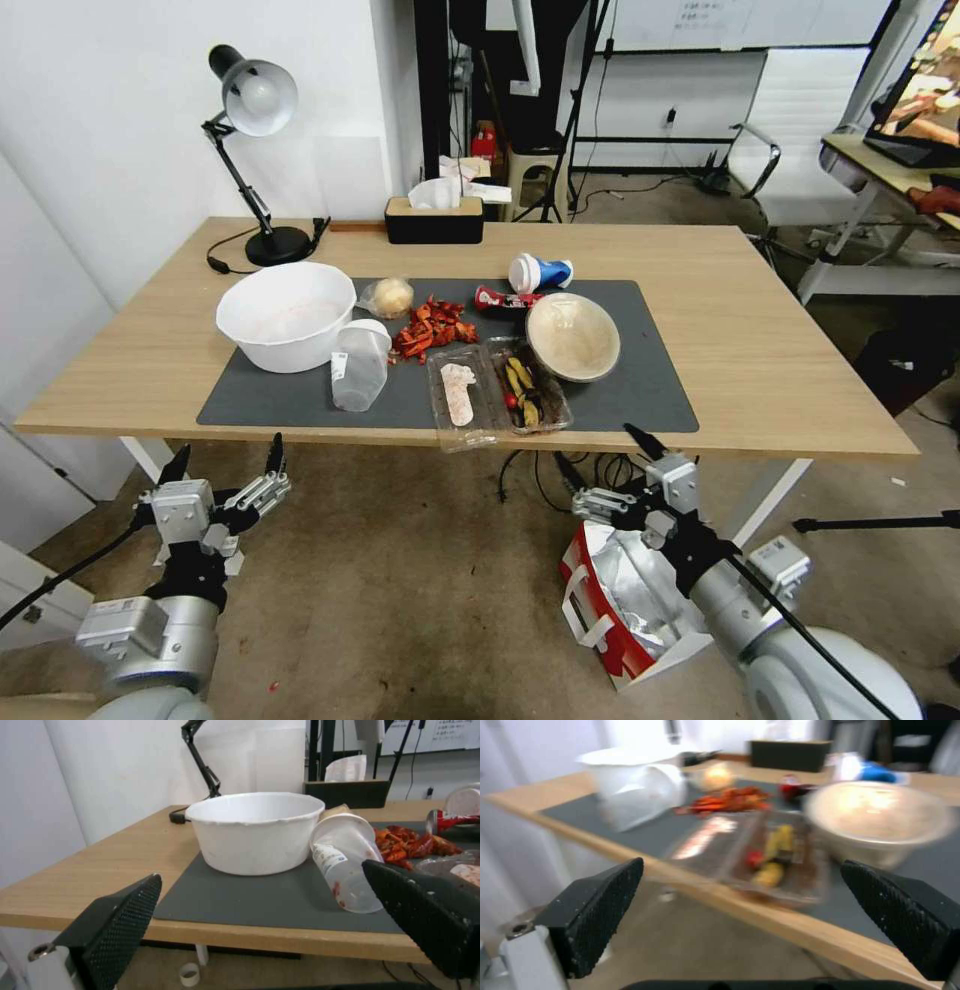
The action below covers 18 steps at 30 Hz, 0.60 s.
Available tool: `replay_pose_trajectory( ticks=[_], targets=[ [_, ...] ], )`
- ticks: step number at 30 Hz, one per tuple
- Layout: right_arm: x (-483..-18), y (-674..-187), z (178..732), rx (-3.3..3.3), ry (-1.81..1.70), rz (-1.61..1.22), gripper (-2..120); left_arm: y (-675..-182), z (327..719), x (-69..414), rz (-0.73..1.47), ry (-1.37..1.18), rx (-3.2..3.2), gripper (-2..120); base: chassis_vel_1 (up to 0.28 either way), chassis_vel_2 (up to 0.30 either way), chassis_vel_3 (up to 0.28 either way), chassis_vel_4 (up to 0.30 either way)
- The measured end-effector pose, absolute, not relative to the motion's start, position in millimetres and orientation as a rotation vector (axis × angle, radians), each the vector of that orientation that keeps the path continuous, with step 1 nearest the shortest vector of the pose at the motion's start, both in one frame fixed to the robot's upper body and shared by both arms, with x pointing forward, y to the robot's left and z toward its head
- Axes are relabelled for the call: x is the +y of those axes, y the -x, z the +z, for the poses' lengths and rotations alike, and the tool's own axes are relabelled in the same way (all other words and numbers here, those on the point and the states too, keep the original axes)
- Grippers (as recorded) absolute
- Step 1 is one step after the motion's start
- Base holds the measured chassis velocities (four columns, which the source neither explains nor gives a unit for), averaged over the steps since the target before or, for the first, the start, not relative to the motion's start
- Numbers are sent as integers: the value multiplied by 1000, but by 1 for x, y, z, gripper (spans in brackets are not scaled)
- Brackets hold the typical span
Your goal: Pick up the food delivery bag from the floor and place it on the table.
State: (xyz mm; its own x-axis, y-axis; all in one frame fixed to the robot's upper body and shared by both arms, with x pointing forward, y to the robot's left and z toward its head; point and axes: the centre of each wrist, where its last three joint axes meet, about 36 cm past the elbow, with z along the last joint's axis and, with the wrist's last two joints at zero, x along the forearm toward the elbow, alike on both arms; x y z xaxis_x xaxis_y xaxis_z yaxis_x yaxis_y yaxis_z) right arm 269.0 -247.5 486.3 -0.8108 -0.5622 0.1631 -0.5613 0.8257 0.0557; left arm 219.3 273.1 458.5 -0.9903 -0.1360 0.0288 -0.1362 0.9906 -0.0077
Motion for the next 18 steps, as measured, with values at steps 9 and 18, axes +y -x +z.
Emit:
replay_pose_trajectory(
  ticks=[9,18],
  targets=[
    [-257,-281,510,-2679,-1081,-39,100,-219,456,271,15,-180,-3108,100,0,0,0,0],
    [-259,-281,505,-2718,-951,-63,100,-221,453,271,23,-153,-3107,100,0,0,0,0]
  ],
)
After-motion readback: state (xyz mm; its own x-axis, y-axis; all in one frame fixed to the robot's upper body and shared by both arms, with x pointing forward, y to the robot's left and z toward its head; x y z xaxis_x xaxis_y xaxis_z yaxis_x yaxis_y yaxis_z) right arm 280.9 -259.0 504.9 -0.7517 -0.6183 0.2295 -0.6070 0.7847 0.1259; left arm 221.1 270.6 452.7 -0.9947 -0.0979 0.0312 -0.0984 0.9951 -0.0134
